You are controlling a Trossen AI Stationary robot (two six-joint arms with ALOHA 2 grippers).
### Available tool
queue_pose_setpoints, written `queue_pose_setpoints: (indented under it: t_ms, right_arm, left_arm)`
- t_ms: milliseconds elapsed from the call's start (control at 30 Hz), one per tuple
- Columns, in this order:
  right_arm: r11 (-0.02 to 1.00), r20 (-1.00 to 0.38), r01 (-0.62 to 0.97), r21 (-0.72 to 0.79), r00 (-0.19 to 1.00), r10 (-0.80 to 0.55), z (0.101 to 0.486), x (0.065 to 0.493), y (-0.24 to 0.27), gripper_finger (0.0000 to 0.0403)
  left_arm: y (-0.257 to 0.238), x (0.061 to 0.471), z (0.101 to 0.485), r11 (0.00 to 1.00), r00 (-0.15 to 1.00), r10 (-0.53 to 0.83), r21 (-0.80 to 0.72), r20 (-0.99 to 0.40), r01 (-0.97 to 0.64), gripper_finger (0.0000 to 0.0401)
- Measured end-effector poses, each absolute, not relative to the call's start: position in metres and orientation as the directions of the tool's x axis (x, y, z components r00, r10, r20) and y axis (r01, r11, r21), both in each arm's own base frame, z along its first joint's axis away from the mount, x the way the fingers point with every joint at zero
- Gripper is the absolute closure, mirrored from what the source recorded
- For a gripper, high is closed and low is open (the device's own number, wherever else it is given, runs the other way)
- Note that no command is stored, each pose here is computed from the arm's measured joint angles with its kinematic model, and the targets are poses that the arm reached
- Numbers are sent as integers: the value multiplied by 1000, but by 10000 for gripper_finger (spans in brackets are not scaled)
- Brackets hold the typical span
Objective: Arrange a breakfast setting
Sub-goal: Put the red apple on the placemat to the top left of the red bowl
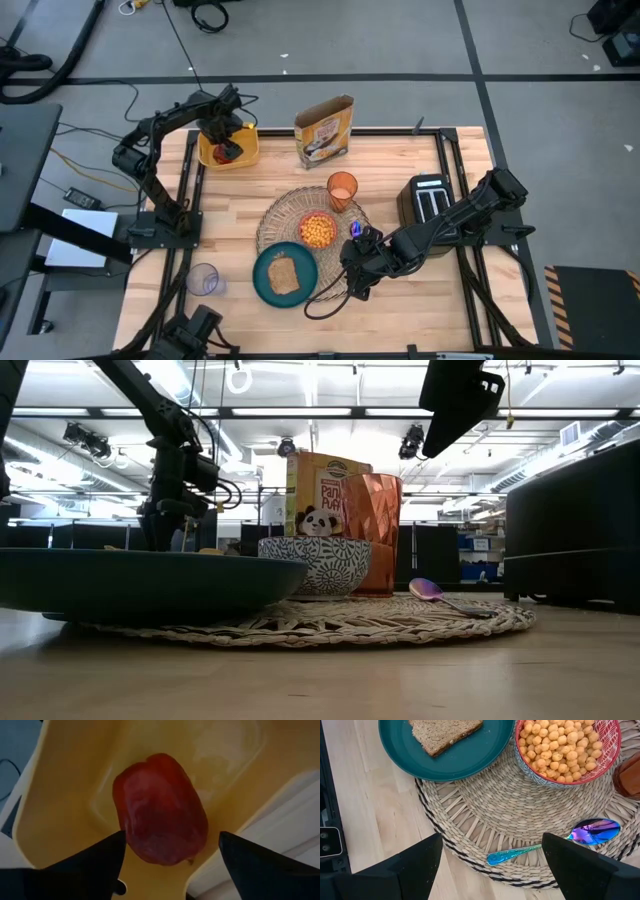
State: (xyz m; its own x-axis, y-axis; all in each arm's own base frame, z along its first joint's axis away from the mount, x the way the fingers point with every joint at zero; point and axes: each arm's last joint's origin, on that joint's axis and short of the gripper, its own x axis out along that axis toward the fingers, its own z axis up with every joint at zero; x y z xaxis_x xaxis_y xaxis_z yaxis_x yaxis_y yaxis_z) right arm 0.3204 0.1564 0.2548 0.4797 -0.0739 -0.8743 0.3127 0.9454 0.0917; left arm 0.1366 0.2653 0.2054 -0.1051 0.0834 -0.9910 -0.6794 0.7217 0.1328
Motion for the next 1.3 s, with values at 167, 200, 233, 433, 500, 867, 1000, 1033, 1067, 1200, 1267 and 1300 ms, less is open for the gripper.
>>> queue_pose_setpoints:
  t_ms: [167, 200, 233, 433, 500, 867, 1000, 1033, 1067, 1200, 1267, 1300]
  right_arm:
    - [944, -874, 315, 93, 480, -74, 255, 320, 156, 52]
    - [944, -874, 315, 93, 480, -74, 255, 320, 156, 52]
    - [944, -874, 316, 93, 480, -74, 255, 320, 156, 52]
    - [943, -874, 318, 96, 480, -72, 255, 320, 157, 52]
    - [943, -875, 317, 97, 480, -71, 255, 320, 157, 52]
    - [946, -874, 307, 102, 483, -62, 255, 319, 161, 52]
    - [950, -879, 293, 111, 475, -44, 255, 317, 163, 52]
    - [950, -880, 290, 113, 474, -40, 255, 317, 163, 52]
    - [951, -880, 289, 114, 473, -39, 255, 317, 163, 52]
    - [953, -880, 285, 107, 473, -43, 255, 317, 164, 54]
    - [958, -880, 275, 85, 472, -57, 255, 315, 165, 54]
    - [960, -877, 271, 72, 475, -68, 257, 313, 165, 54]
  left_arm:
    - [269, 137, 204, 663, -87, 102, 133, -991, -736, 49]
    - [270, 138, 203, 652, -84, 107, 134, -991, -746, 48]
    - [270, 138, 200, 635, -80, 115, 135, -990, -760, 48]
    - [267, 136, 182, 601, -77, 143, 149, -987, -785, 47]
    - [268, 136, 178, 587, -71, 158, 151, -985, -796, 47]
    - [274, 142, 152, 518, -112, 103, 149, -988, -842, 46]
    - [275, 143, 153, 506, -120, 97, 153, -988, -849, 47]
    - [276, 142, 154, 494, -121, 93, 152, -988, -856, 51]
    - [276, 141, 155, 485, -123, 93, 153, -988, -861, 56]
    - [277, 141, 155, 483, -132, 96, 162, -987, -860, 71]
    - [277, 141, 159, 486, -137, 89, 163, -987, -858, 71]
    - [278, 141, 164, 484, -137, 89, 163, -987, -860, 71]
